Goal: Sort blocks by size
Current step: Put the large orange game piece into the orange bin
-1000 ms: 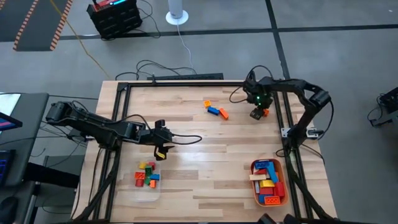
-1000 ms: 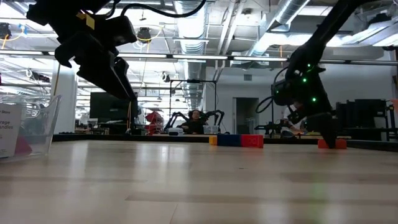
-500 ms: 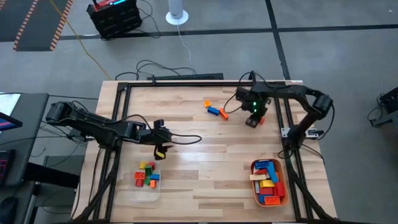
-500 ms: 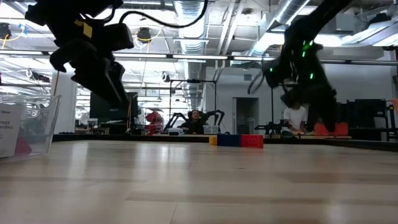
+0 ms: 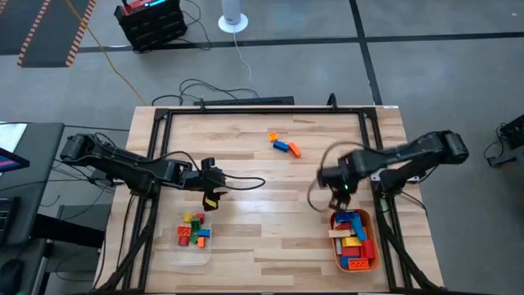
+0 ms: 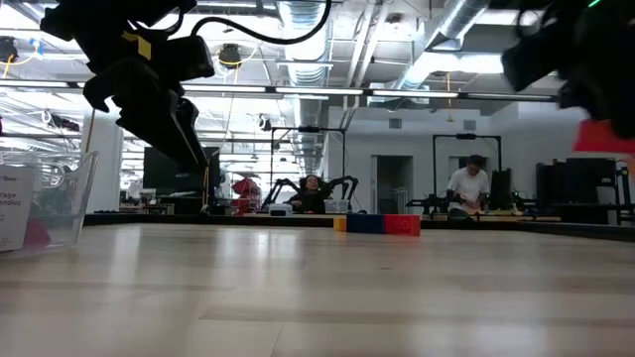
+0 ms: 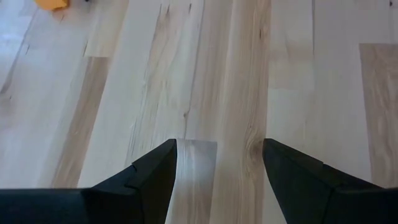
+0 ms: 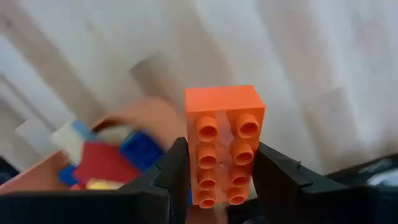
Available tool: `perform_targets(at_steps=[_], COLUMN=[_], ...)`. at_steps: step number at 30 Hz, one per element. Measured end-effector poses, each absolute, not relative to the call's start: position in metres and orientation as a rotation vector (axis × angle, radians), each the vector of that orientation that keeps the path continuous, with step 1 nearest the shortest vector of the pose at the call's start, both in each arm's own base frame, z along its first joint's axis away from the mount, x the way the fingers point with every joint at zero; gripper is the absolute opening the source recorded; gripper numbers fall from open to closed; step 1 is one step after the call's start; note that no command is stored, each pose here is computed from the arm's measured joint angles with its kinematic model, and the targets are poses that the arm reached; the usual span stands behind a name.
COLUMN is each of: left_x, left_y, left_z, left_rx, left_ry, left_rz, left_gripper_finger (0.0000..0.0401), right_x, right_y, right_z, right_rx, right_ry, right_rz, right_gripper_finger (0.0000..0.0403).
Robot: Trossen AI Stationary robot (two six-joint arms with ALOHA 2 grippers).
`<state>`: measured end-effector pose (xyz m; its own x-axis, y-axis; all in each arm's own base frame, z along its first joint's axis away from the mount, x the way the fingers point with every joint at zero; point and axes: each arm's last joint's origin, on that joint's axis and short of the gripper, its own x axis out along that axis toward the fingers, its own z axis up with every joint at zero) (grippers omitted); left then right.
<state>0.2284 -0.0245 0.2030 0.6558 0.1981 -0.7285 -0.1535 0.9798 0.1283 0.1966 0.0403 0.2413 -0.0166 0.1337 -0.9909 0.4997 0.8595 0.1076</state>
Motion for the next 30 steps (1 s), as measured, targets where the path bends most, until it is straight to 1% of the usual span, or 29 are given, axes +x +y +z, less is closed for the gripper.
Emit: perform_targets(at_steps=[10,15,22,27,30], left_x=[0.227,0.227,0.229,0.23,0.231], left_y=[-0.024,-0.024,-0.024,-0.025,-0.025], left_z=[0.202,0.201,0.205,0.21,0.211], left_rx=[0.042,0.045,0.041,0.047,0.056], left_ry=[0.843,0.855,0.84,0.835,0.831], left_rz=[0.208,0.209,0.208,0.204,0.199], left_gripper_finger=[0.023,0.023,0.023,0.023,0.023], right_x=[0.182,0.175,0.172,0.176,0.184], right_y=[0.106,0.123,0.125,0.117,0.106], right_z=[0.231,0.229,0.229,0.232,0.238], right_rx=[0.537,0.589,0.612,0.599,0.565], right_ry=[1.627,1.626,1.622,1.638,1.601], right_rz=[-0.399,-0.475,-0.507,-0.503,-0.504], right_gripper_finger=[0.017,0.0185,0.0224,0.0227,0.0222])
